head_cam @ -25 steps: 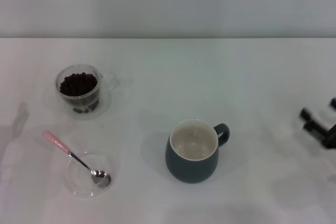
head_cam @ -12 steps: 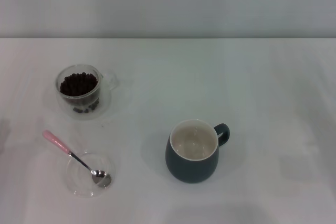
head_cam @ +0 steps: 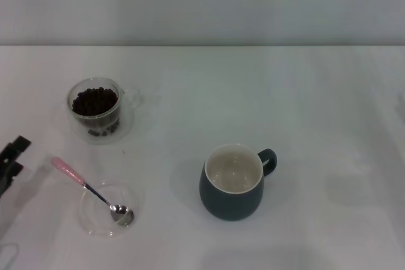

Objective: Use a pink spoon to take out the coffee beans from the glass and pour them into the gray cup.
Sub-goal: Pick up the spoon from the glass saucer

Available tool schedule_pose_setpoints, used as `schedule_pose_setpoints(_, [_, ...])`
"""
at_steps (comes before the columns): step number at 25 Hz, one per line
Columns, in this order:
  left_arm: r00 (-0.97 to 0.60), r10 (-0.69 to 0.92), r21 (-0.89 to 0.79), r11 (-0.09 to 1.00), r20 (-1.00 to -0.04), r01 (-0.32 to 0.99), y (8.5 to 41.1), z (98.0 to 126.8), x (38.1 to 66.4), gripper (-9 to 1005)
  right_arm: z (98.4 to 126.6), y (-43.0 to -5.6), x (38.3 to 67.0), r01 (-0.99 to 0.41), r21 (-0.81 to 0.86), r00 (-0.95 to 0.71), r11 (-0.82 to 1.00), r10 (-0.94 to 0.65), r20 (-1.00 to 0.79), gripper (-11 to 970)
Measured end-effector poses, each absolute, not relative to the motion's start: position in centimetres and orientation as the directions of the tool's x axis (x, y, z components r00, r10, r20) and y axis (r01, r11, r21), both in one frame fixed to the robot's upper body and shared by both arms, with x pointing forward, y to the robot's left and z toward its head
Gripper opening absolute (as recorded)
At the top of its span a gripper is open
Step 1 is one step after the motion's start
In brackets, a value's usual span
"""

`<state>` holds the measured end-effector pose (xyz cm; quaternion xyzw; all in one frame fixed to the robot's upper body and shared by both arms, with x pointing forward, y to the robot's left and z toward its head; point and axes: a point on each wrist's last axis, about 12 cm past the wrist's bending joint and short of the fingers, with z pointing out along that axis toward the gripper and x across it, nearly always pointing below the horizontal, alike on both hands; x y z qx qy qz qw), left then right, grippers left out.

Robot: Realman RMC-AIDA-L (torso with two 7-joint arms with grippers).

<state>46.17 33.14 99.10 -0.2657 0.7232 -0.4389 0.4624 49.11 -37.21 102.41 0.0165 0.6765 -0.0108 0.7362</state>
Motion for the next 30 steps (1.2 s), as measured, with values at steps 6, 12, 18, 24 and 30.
schedule_pose_setpoints(6, [-0.53, -0.726, -0.869, 0.492, -0.439, 0.046, 32.3, 99.1, 46.8, 890, 102.7, -37.0, 49.7, 0.026, 0.004, 0.09, 1.0, 0.002, -0.996, 877])
schedule_pose_setpoints(12, [-0.571, -0.679, -0.854, 0.516, -0.461, 0.075, 31.9, 99.4, 47.5, 889, 102.8, -36.9, 49.9, 0.022, 0.006, 0.095, 1.0, 0.004, -0.995, 877])
schedule_pose_setpoints(18, [-0.617, -0.623, -0.83, 0.549, -0.481, 0.093, 31.2, 99.4, 48.6, 888, 102.9, -36.7, 50.1, 0.017, 0.015, 0.101, 1.0, 0.013, -0.995, 877])
schedule_pose_setpoints(24, [-0.625, -0.609, -0.824, 0.558, -0.488, 0.099, 30.9, 99.5, 49.1, 887, 103.0, -36.5, 50.3, 0.012, 0.02, 0.105, 1.0, 0.019, -0.994, 876])
schedule_pose_setpoints(30, [-0.643, -0.595, -0.818, 0.568, -0.482, 0.088, 30.9, 99.3, 49.1, 861, 103.0, -36.3, 50.5, 0.007, 0.028, 0.104, 1.0, 0.027, -0.994, 876])
